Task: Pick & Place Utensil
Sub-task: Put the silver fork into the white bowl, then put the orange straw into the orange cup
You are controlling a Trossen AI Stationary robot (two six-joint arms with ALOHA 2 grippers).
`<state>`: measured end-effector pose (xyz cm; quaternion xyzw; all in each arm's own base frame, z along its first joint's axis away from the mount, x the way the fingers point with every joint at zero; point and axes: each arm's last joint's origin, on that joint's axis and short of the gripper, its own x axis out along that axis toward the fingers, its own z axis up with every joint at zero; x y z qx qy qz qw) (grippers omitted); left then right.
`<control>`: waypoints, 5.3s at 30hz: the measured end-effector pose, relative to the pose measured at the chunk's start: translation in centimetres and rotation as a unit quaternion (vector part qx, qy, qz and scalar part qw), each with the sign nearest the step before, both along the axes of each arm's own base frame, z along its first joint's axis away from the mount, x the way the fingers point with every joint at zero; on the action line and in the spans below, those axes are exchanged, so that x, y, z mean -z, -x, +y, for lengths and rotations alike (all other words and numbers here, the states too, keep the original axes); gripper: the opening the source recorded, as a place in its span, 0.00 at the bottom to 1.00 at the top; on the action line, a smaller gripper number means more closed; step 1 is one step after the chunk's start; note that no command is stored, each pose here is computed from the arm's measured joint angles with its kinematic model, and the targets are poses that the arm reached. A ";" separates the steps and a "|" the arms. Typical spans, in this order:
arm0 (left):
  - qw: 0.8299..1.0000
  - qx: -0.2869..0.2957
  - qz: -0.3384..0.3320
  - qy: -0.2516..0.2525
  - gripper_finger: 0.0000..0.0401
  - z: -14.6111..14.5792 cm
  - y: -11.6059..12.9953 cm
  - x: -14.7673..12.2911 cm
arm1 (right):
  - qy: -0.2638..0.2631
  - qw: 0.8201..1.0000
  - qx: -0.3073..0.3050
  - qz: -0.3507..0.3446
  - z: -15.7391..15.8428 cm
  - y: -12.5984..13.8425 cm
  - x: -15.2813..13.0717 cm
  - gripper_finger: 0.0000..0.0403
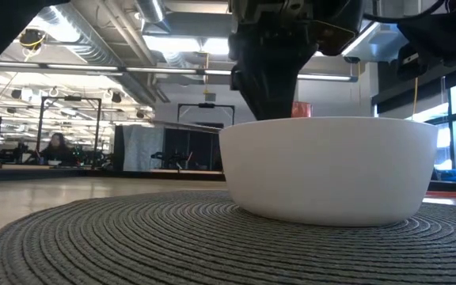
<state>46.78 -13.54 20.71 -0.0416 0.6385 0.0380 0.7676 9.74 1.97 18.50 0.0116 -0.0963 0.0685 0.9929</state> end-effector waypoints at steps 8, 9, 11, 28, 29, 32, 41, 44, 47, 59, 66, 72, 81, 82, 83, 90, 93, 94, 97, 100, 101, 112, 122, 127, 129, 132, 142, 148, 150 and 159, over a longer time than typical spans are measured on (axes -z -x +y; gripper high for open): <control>1.000 0.011 -0.004 0.002 0.16 0.0 -0.1 0.0 | 0.000 1.000 0.000 0.002 0.0 0.0 0.0 0.05; 1.000 0.011 -0.005 0.003 0.17 0.0 -0.1 -0.1 | 0.000 1.000 0.000 0.002 0.0 0.0 0.0 0.05; 1.000 0.015 -0.008 0.005 0.18 0.1 0.0 -0.5 | 0.000 1.000 0.000 0.002 0.0 0.0 0.0 0.05; 0.956 0.127 -0.211 -0.156 0.01 -1.6 9.3 -14.8 | 0.000 1.000 -0.003 0.015 0.0 -0.1 0.3 0.05; 0.951 0.128 -0.234 -0.155 0.00 -1.3 10.2 -15.3 | 0.000 1.000 -0.003 0.015 0.0 0.0 0.3 0.05; 0.920 0.148 -0.331 -0.149 0.00 0.3 12.7 -16.2 | 0.002 1.000 -0.001 0.015 0.0 0.0 0.3 0.05; 0.800 0.053 -0.593 -0.072 0.00 9.0 19.9 -9.1 | 0.005 1.000 -0.001 0.016 0.0 -0.1 0.3 0.05; 0.769 0.051 -0.630 -0.094 0.01 10.1 22.8 -6.0 | 0.014 1.000 0.001 0.016 0.0 -0.1 0.3 0.05; 0.728 0.041 -0.674 -0.122 0.00 10.5 25.5 -3.7 | 0.018 1.000 0.002 0.016 0.0 -0.1 0.3 0.05; 0.730 -0.016 -0.652 -0.206 0.01 12.8 28.3 0.3 | 0.015 0.999 -0.003 0.043 0.1 -0.1 0.9 0.05; 0.751 0.021 -0.629 -0.200 0.00 12.4 28.7 0.6 | -0.027 0.993 -0.010 0.116 0.1 -0.2 2.1 0.05; 0.723 0.066 -0.654 -0.212 0.00 11.4 30.6 -1.1 | -0.006 0.994 -0.007 0.107 0.1 -0.2 2.0 0.05; 0.743 0.034 -0.628 -0.227 0.00 12.3 32.9 0.6 | 0.015 0.994 -0.005 0.105 0.1 -0.2 2.0 0.05; 0.742 0.035 -0.630 -0.226 0.00 12.6 33.1 1.0 | 0.019 0.994 -0.005 0.104 0.1 -0.2 2.0 0.05; 0.737 0.034 -0.638 -0.221 0.00 12.8 33.2 1.3 | 0.025 0.995 -0.004 0.101 0.1 -0.2 2.0 0.05; 0.738 0.025 -0.646 -0.195 0.01 14.3 33.6 1.8 | 0.044 0.994 -0.003 0.103 0.1 -0.2 2.1 0.05; 0.742 0.004 -0.636 -0.211 0.01 14.8 33.6 2.0 | 0.039 0.994 -0.003 0.106 0.1 -0.2 2.1 0.05; 0.744 -0.010 -0.632 -0.219 0.01 15.0 33.6 2.0 | 0.036 0.994 -0.004 0.105 0.1 -0.2 2.1 0.05; 0.741 -0.056 -0.630 -0.227 0.01 15.4 33.7 2.0 | 0.031 0.995 -0.003 0.098 0.1 -0.2 2.0 0.05; 0.711 -0.121 -0.655 -0.224 0.01 15.8 33.9 1.3 | 0.034 0.995 0.015 0.089 0.0 -0.2 1.8 0.05; 0.698 -0.142 -0.665 -0.226 0.01 15.9 34.0 1.0 | 0.035 0.995 0.020 0.086 -0.1 -0.2 1.5 0.05; 0.680 -0.137 -0.679 -0.242 0.01 16.1 34.1 0.5 | 0.034 0.981 0.081 0.173 -0.4 -0.6 -3.9 0.01; 0.690 -0.137 -0.668 -0.244 0.01 16.1 34.0 0.8 | 0.052 0.955 0.109 0.272 -0.6 -3.4 -7.8 0.01; 0.690 -0.137 -0.668 -0.244 0.01 16.1 34.0 0.8 | 0.023 0.915 0.117 0.385 -1.1 -4.3 -7.6 0.01; 0.690 -0.137 -0.668 -0.244 0.01 16.1 34.0 0.8 | 0.017 0.896 0.125 0.426 -1.3 -4.5 -7.1 0.01; 0.690 -0.137 -0.667 -0.244 0.01 16.1 34.0 0.8 | 0.014 0.879 0.128 0.459 -1.6 -5.0 -6.4 0.02; 0.692 -0.137 -0.664 -0.249 0.01 16.2 34.0 0.8 | 0.060 0.829 0.135 0.539 -3.1 -8.2 -3.4 0.11; 0.700 -0.142 -0.651 -0.256 0.01 16.2 34.0 1.1 | 0.045 0.798 0.119 0.589 -4.8 -10.2 -1.8 0.35; 0.702 -0.148 -0.646 -0.261 0.01 16.3 34.0 1.2 | 0.045 0.782 0.123 0.609 -5.4 -10.6 -1.0 0.41; 0.705 -0.150 -0.642 -0.263 0.01 16.3 34.0 1.2 | 0.038 0.736 0.128 0.664 -7.9 -11.7 2.3 0.49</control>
